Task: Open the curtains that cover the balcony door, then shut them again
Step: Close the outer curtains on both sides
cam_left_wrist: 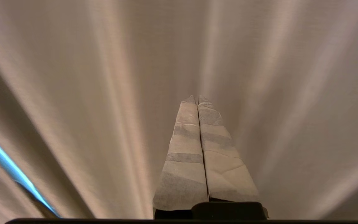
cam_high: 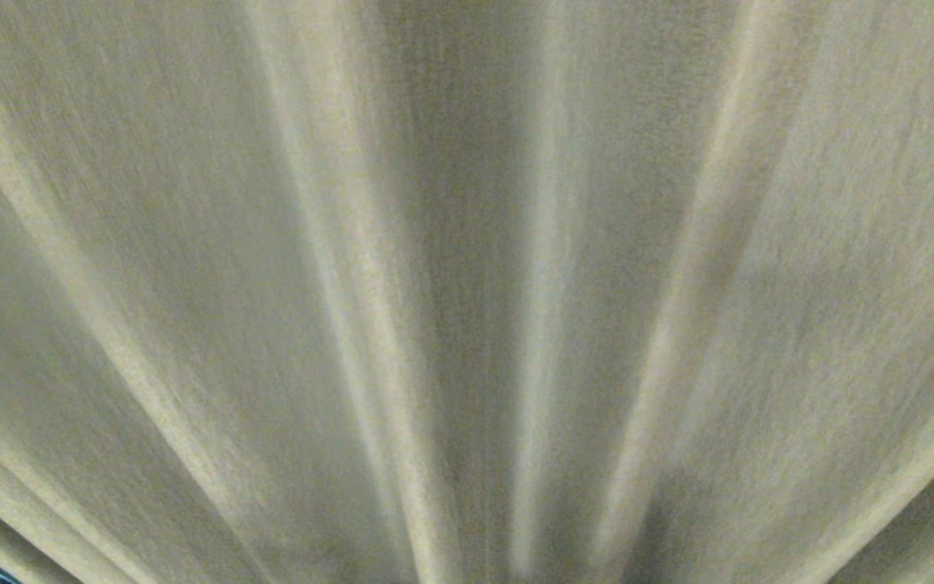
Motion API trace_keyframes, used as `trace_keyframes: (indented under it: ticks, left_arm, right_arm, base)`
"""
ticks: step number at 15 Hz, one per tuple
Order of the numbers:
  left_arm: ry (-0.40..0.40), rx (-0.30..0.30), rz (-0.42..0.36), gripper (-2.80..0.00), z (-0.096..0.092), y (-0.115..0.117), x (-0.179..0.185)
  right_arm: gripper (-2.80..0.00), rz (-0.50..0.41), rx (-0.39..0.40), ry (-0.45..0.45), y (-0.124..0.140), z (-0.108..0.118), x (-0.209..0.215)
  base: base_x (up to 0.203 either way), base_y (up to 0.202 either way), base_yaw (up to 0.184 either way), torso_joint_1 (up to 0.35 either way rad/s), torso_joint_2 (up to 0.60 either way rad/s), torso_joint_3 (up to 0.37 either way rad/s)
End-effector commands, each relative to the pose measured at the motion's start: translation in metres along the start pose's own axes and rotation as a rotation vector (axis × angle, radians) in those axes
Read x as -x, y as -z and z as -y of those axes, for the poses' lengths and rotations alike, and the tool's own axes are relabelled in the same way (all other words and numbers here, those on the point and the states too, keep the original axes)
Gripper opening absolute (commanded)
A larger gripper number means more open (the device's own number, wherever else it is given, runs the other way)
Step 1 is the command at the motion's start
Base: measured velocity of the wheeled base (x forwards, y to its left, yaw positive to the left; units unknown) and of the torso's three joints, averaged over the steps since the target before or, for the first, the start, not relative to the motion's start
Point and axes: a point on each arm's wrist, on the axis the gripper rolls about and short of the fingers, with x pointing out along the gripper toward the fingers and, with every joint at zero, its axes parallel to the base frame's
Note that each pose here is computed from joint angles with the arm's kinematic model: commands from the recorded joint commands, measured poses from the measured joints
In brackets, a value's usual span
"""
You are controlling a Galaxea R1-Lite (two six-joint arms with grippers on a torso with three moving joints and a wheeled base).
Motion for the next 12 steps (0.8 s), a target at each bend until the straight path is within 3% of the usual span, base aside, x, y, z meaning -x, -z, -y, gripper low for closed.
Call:
trace_keyframes:
  ticks: [1,12]
  left_arm:
    - [-0.001,0.003,0.002,-2.80,0.0000,-0.0001,0.0000]
    - [0.000,0.004,0.002,-2.80,0.0000,-0.0001,0.0000]
  right_arm:
    - [-2.80,0.001,0.001,-0.001,-0.0001,0.0000,0.0000]
    - [-2.80,0.001,0.001,-0.001,-0.0001,0.0000,0.0000]
  base:
    - [0.001,0.188,0.002,-0.007,0.00,0.002]
    - [0.000,0.195,0.000,0.002,0.00,0.003]
